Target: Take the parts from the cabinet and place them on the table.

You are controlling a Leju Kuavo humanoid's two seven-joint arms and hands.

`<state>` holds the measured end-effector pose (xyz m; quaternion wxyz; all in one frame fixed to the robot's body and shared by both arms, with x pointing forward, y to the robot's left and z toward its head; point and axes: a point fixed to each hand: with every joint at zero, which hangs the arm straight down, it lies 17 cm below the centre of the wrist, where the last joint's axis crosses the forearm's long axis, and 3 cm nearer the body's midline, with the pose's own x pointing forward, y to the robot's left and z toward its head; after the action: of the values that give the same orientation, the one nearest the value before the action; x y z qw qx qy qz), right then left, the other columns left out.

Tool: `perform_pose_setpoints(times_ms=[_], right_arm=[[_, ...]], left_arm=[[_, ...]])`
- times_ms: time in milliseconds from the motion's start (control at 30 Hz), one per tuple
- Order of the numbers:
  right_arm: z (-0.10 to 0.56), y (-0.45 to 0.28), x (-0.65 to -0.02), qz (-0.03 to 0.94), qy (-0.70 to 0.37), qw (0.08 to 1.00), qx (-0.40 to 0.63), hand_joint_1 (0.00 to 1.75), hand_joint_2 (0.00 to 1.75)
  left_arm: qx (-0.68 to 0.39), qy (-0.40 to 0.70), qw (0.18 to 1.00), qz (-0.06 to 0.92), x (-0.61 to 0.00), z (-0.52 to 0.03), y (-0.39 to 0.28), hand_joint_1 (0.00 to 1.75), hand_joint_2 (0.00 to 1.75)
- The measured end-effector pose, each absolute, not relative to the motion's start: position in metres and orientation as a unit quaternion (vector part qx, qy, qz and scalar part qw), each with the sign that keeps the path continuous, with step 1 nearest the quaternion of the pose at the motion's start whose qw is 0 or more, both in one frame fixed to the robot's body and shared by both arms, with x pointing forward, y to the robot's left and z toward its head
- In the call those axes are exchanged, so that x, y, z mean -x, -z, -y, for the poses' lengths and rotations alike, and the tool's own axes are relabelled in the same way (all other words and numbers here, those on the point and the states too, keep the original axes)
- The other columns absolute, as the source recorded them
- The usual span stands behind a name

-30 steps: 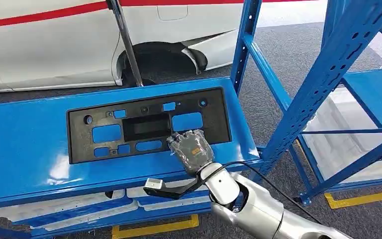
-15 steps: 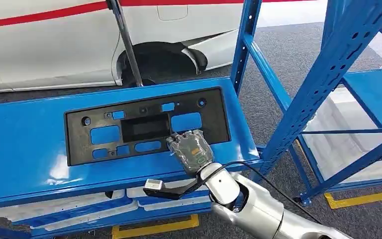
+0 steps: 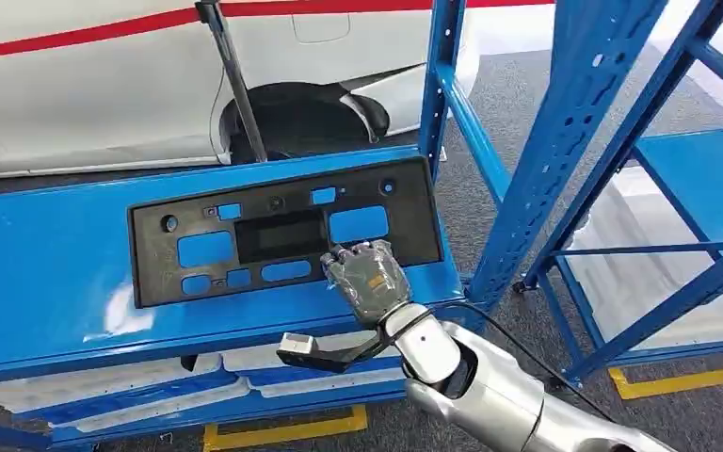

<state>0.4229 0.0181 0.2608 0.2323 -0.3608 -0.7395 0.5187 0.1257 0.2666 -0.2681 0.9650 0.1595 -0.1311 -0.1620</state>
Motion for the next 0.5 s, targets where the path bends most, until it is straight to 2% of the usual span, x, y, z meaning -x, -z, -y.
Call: perform_pose_setpoints(times_ms=[500], right_arm=[[-0.0223,-0.2704,-0.4199,0.746,-0.513,0.223,0.361,1.75,1.75]], left_arm=[[-0.16,0.16,0.965,0.136,-0.1328,-0.2651,0.2665,0.0,1.75]])
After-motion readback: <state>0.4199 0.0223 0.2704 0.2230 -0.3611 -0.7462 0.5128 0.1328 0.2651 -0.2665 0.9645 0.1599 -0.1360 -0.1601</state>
